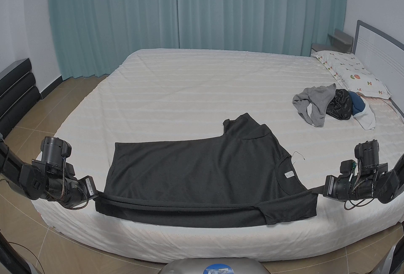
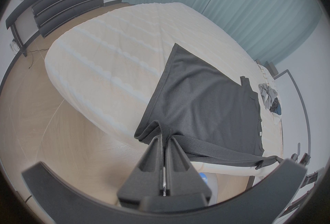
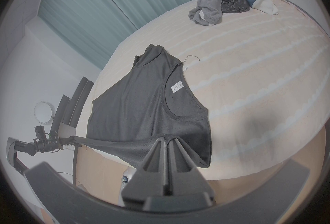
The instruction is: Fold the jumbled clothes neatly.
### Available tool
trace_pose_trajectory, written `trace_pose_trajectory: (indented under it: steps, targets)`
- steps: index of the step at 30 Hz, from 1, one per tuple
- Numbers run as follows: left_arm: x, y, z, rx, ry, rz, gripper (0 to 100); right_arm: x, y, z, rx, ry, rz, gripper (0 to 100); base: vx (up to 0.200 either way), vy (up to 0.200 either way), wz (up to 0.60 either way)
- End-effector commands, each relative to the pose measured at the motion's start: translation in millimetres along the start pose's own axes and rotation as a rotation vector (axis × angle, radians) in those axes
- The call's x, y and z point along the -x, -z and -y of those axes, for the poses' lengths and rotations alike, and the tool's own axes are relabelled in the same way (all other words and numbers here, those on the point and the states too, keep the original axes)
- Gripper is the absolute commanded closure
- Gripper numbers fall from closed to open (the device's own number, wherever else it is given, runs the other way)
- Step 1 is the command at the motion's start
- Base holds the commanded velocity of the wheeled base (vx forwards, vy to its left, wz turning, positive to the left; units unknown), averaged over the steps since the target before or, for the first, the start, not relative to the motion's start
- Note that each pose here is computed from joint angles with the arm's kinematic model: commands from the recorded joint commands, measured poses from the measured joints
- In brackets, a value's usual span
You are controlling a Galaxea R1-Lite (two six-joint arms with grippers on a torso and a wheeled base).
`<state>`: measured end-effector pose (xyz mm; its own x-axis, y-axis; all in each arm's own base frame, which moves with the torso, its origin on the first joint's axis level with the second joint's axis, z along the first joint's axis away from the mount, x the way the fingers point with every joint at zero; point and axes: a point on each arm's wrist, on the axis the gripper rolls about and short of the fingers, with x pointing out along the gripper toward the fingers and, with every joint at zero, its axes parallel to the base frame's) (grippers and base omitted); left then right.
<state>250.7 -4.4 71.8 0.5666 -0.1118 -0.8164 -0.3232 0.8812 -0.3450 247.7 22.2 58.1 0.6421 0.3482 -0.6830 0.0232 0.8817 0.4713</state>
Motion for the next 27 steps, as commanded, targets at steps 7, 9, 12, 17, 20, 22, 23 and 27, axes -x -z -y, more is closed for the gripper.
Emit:
trace_pose_trajectory:
  steps: [7, 9, 12, 17, 20, 22, 23, 27]
  targets:
    - [22.3, 5.3, -0.9, 0.001, 0.003, -0.003, 100, 12.6, -0.1, -8.2, 0.012, -0.025, 0.034, 100, 0.000, 0.000, 0.00]
    - [21.8, 4.2, -0.3, 0.002, 0.004, 0.000, 100, 11.5, 0.4, -9.3, 0.016, -0.026, 0.030, 100, 0.000, 0.000, 0.00]
    - [14.7, 1.2, 0.5, 0.003, 0.003, -0.013, 100, 8.4, -2.2, -9.8, 0.019, -0.028, 0.031, 100, 0.000, 0.000, 0.00]
    - [-6.3, -5.0, 1.1, 0.007, -0.018, -0.052, 100, -4.6, -5.2, -6.7, 0.009, -0.018, 0.008, 100, 0.000, 0.000, 0.00]
    - [-21.5, -8.1, 0.9, 0.012, -0.031, -0.080, 100, -12.8, -8.5, -5.4, 0.008, -0.012, -0.001, 100, 0.000, 0.000, 0.00]
    - [-29.2, -11.7, 1.8, 0.014, -0.034, -0.087, 100, -18.5, -11.2, -4.6, 0.005, -0.011, -0.005, 100, 0.000, 0.000, 0.00]
    - [-33.0, -13.7, 1.9, 0.016, -0.036, -0.089, 100, -22.0, -13.0, -4.2, 0.004, -0.010, -0.006, 100, 0.000, 0.000, 0.00]
    - [-45.6, -20.7, 4.5, 0.030, -0.039, -0.093, 100, -35.9, -19.3, -5.3, 0.009, -0.011, -0.013, 100, 0.000, 0.000, 0.00]
